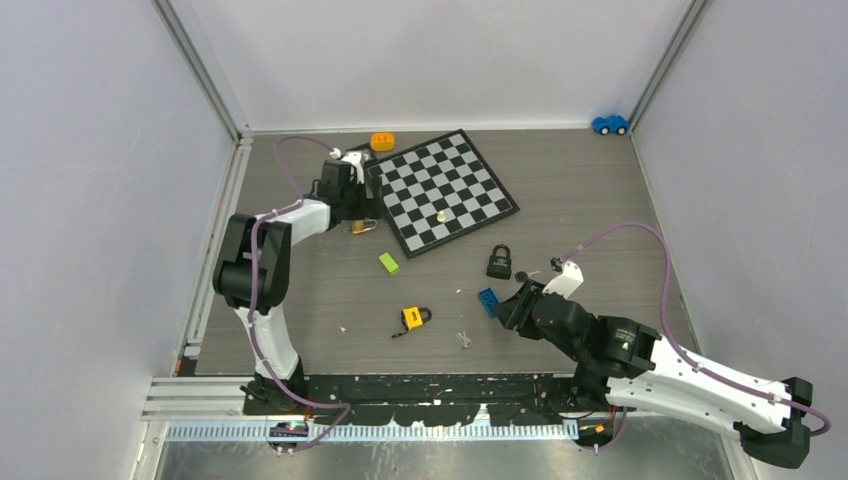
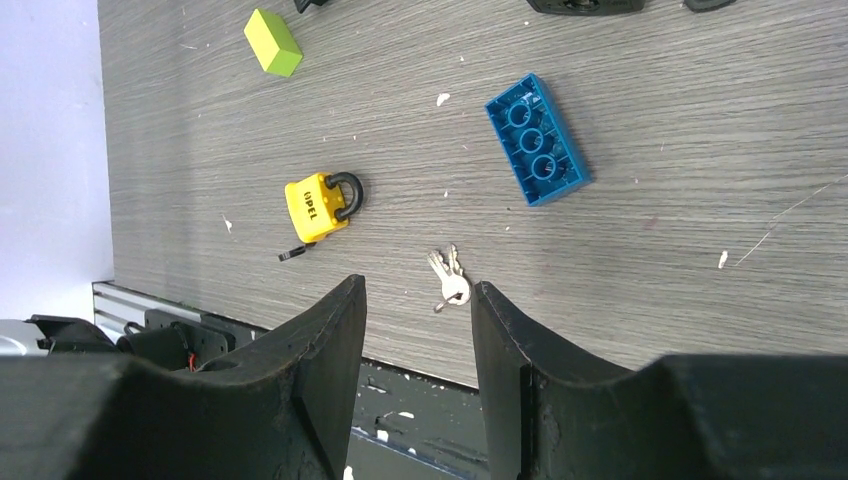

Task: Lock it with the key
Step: Pick up the lock from the center of the board.

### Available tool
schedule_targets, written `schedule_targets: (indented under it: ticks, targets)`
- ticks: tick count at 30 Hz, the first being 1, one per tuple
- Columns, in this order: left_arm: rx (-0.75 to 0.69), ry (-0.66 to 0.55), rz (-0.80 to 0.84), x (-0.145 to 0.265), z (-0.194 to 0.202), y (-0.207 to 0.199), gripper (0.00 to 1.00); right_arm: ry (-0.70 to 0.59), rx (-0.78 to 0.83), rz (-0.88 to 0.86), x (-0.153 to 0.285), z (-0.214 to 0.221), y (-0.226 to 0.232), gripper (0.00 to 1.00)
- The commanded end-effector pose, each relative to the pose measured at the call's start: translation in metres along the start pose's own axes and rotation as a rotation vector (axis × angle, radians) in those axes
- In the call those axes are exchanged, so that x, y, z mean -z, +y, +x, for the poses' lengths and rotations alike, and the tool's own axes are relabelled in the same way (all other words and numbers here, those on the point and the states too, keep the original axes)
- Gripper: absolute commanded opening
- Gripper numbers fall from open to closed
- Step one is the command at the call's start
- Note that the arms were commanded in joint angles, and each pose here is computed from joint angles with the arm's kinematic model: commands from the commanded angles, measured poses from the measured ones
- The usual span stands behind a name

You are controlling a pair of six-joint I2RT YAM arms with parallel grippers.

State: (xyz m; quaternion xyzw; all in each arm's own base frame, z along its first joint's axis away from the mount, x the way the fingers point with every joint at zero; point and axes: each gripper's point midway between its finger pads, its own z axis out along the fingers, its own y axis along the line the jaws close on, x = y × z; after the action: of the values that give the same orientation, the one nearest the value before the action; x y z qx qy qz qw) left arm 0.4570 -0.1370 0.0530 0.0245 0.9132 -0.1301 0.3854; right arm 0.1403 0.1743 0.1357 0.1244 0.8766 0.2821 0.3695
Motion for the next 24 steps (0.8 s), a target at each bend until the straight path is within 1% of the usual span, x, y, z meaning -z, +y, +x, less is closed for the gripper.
schedule_targets:
  ticks: [1,3,5,8,16,24]
  targets:
    - [-0.035,-0.032,0.124,-0.013,-0.014,-0.018,0.96,-0.02,-0.008,-0.013,0.005,-0.008,0.005,0.48]
    - [-0.02,-0.005,0.113,-0.014,-0.007,-0.015,0.96,-0.022,-0.007,-0.009,0.006,-0.009,0.004,0.48]
    - [0.014,0.056,0.077,-0.014,0.003,-0.007,0.97,-0.023,-0.009,-0.009,0.007,-0.009,0.003,0.48]
    - [0.056,0.115,0.074,-0.012,0.016,-0.005,0.97,-0.025,-0.018,-0.024,0.009,-0.01,0.004,0.49]
    - [0.084,0.116,0.09,0.017,0.03,-0.008,0.97,-0.026,-0.034,-0.038,0.011,-0.009,0.003,0.49]
    - [0.109,0.164,0.153,0.031,0.054,-0.018,0.97,-0.021,-0.033,-0.039,0.011,-0.009,0.004,0.49]
